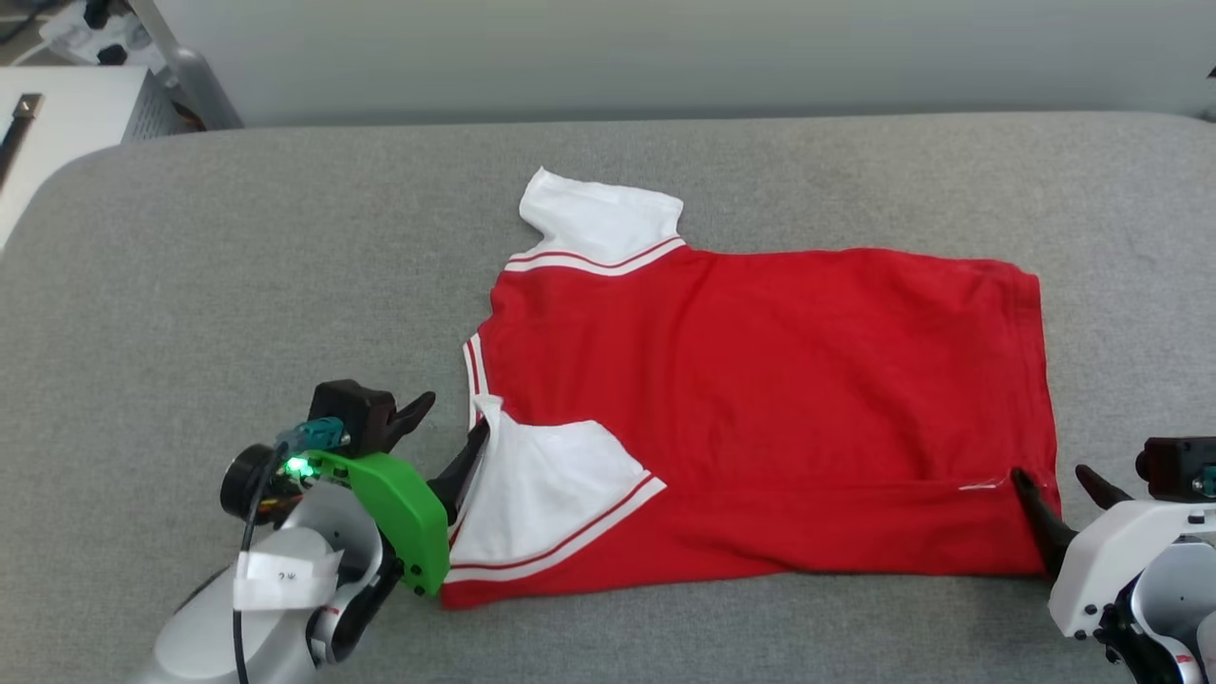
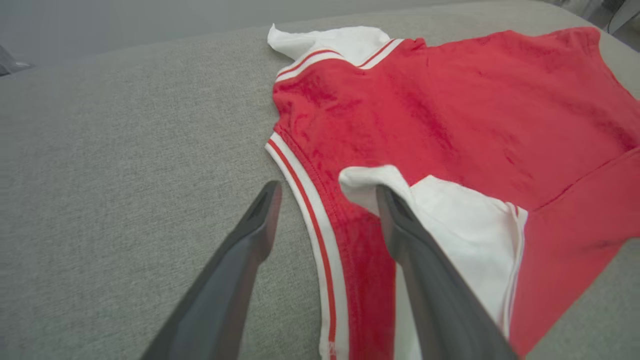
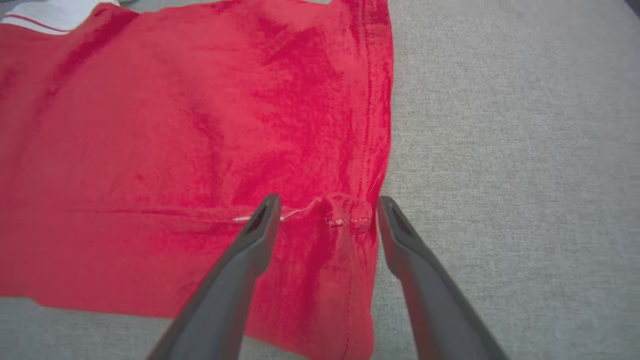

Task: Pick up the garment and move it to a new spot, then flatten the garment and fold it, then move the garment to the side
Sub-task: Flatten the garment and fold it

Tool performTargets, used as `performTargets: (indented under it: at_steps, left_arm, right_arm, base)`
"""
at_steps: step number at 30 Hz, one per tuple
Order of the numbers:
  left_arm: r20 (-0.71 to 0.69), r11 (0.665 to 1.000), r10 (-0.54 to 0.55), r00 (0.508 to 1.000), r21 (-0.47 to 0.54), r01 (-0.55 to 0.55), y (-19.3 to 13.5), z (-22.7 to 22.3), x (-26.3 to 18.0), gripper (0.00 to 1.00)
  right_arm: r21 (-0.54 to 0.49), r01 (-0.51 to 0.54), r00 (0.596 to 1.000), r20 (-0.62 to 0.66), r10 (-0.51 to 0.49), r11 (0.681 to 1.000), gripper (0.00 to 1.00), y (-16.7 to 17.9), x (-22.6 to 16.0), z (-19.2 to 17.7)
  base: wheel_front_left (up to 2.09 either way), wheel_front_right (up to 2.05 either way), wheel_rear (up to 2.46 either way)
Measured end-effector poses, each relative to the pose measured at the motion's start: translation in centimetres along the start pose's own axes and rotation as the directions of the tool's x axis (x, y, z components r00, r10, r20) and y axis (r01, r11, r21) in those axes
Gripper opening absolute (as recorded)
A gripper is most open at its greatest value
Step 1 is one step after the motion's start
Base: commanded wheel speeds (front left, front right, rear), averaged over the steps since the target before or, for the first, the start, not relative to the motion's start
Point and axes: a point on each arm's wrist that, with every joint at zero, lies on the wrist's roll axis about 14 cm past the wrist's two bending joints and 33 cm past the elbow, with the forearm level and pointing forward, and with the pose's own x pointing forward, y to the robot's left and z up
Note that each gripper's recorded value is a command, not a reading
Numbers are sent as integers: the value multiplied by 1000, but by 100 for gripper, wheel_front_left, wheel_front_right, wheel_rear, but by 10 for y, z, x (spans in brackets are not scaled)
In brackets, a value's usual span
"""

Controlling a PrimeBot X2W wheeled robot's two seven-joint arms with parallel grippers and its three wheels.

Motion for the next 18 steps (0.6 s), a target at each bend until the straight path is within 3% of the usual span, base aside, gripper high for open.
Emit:
performTargets:
  at_steps: [10, 18]
  left_arm:
    - [40, 984, 69, 997, -168, -61, -25, -6, -32, 100]
    - [-160, 972, 71, 985, -210, -104, -51, -45, -61, 100]
  right_arm:
    - [-19, -9, 1000, 24, 9, 1000, 100, 11, -36, 10]
    - [8, -1, 1000, -11, 1, 1000, 100, 15, -60, 7]
  base:
    - [0, 0, 0]
    - [0, 0, 0]
